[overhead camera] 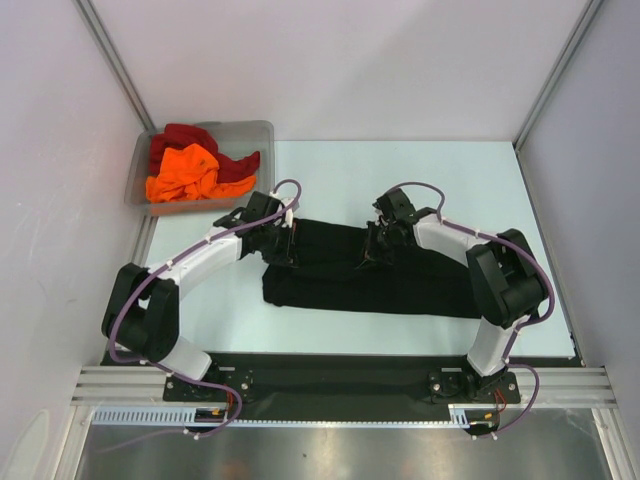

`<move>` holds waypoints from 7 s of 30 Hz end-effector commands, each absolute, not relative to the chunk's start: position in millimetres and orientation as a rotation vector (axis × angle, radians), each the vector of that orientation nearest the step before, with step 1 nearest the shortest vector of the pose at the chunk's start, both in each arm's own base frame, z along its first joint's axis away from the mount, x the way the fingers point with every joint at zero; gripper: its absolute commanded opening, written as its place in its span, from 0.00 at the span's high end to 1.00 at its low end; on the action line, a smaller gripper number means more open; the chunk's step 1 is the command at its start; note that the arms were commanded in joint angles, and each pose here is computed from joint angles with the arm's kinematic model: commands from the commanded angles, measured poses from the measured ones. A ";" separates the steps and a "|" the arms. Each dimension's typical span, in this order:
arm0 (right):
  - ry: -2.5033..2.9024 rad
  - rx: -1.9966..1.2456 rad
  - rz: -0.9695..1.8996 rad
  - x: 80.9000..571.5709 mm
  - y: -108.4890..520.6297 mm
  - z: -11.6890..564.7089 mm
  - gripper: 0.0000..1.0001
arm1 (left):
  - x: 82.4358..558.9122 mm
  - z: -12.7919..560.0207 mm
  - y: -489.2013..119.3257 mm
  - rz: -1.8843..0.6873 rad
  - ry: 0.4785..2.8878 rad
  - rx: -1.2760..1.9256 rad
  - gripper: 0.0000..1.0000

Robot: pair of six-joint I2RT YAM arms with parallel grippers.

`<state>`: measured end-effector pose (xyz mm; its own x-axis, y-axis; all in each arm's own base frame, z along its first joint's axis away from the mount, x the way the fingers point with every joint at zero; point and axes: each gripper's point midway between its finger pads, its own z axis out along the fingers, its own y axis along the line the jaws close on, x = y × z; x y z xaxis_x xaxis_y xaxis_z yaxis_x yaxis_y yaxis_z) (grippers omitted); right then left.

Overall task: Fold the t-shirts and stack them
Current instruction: Fold the tshirt

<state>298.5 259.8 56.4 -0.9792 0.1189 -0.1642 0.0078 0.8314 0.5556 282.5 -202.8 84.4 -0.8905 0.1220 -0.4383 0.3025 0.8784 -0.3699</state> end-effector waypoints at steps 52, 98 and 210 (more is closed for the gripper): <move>2.764 0.100 0.860 311.9 238.1 66.7 0.98 | 205.5 96.9 -231.9 -0.936 2.646 0.251 1.00; 2.775 0.205 1.038 362.1 227.6 45.0 0.97 | 424.7 107.6 -254.4 -0.696 2.616 0.218 1.00; 2.384 -0.964 0.721 466.0 347.5 60.9 0.23 | 208.3 38.8 -155.3 -0.870 2.489 -1.014 0.27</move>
<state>481.4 325.9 52.8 -0.6891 -0.4426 -0.5739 -0.6551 0.7190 0.2322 190.4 -151.1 28.8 -0.7375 -0.6721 -0.0661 -0.5069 0.6155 -0.6035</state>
